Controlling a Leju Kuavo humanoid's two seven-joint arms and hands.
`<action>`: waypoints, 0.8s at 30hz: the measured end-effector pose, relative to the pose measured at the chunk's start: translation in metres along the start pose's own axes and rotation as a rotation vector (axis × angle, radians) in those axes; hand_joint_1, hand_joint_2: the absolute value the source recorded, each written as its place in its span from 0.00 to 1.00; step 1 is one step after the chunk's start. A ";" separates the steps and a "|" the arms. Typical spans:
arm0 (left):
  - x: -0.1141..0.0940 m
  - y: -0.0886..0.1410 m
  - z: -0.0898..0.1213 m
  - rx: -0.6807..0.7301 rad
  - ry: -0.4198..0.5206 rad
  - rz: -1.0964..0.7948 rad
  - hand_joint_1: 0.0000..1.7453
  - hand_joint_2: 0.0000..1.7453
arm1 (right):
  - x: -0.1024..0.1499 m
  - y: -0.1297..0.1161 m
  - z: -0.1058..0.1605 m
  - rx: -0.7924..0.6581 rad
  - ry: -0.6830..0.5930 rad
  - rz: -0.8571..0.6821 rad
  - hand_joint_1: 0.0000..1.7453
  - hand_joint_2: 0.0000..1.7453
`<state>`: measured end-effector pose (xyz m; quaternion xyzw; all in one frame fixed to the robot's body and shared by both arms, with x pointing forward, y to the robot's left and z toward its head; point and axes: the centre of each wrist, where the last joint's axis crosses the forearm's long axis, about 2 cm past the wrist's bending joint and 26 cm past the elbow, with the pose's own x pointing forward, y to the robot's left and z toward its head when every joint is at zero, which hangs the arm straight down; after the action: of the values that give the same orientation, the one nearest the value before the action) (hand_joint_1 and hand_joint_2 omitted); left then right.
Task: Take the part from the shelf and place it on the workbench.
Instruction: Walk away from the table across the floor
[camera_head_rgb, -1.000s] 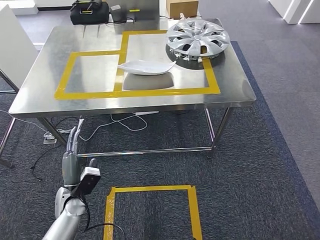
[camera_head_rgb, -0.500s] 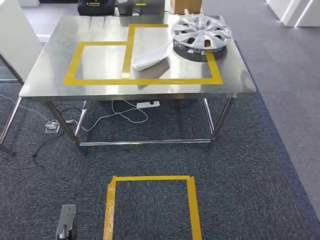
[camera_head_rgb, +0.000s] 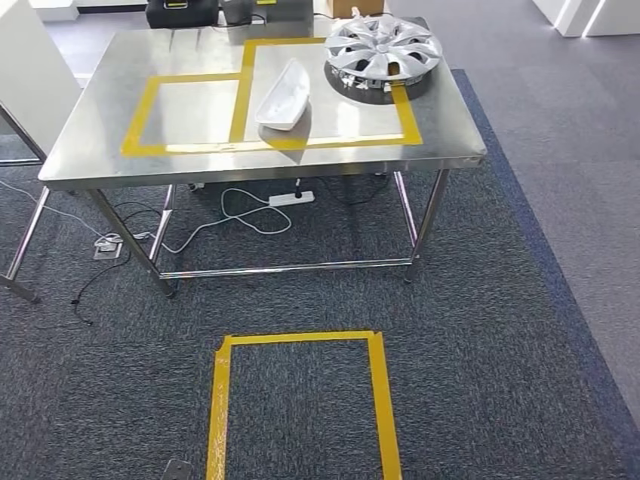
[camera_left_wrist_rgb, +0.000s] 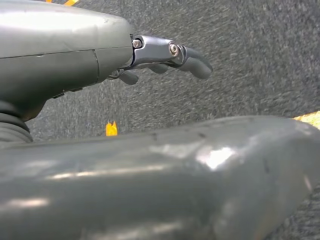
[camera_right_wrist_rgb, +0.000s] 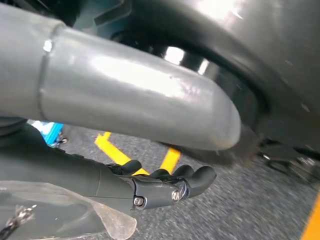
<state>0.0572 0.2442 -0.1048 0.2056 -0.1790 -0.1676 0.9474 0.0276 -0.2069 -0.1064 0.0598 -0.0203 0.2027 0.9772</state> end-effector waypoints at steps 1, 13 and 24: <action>0.000 -0.001 0.000 0.000 0.001 -0.005 0.00 0.00 | -0.001 0.000 0.000 0.003 0.005 0.011 0.00 0.00; 0.005 -0.004 0.002 0.025 0.007 -0.122 0.00 0.00 | 0.004 -0.001 0.000 0.017 0.016 0.154 0.00 0.00; 0.011 -0.014 0.008 0.039 0.004 -0.156 0.00 0.00 | 0.005 0.000 0.000 0.018 -0.001 0.220 0.00 0.00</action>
<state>0.0603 0.2255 -0.1015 0.2375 -0.1639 -0.2369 0.9277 0.0322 -0.2051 -0.1057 0.0663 -0.0254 0.3091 0.9484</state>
